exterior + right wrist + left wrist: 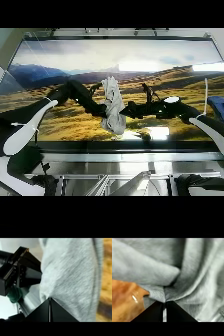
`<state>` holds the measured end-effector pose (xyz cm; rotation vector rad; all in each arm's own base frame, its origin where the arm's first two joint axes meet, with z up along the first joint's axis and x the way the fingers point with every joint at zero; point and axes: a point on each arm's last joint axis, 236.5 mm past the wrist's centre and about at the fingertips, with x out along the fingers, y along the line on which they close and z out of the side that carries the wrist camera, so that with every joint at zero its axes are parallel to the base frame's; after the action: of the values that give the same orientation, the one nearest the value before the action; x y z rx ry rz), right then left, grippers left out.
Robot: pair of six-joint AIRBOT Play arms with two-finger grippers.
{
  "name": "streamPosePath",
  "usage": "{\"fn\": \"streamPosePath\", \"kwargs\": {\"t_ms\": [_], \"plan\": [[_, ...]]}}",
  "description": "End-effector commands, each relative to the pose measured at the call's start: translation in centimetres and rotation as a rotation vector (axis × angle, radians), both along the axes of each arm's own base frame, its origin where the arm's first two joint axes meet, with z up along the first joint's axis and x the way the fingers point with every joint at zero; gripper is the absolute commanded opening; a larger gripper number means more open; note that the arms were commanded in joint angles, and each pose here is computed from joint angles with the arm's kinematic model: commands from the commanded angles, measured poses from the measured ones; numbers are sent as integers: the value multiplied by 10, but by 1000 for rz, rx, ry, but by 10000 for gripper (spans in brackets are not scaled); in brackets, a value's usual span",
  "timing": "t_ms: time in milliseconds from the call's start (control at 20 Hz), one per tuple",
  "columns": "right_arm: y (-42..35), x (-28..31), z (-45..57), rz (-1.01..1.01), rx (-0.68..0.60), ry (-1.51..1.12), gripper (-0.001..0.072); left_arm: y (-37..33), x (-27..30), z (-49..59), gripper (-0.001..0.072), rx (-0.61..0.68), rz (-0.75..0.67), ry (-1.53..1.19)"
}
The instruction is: Fold the shirts.
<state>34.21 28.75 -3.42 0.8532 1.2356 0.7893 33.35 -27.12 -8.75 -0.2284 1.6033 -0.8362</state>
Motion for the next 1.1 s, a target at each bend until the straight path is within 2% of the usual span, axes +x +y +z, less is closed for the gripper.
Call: {"fn": "streamPosePath", "kwargs": {"t_ms": [0,200,400,500,800,950,1050], "plan": [[-13,16,64,-33,64,-174,12,2,8,78,16,-77,-65,-66],[-82,30,191,-203,86,-508,12,32,25,229,17,-151,-6,-377],[-135,3,275,-336,26,-753,13,46,12,365,19,-227,54,-730],[-134,-11,267,-319,-24,-709,13,32,-3,414,20,-290,65,-846],[-114,-18,232,-232,-29,-593,14,-78,-46,485,20,-580,-102,-959],[-109,-23,218,-195,-21,-538,14,-108,-48,510,21,-772,-50,-905],[-108,-26,210,-176,-26,-517,14,-105,-34,513,21,-826,23,-873]]}}
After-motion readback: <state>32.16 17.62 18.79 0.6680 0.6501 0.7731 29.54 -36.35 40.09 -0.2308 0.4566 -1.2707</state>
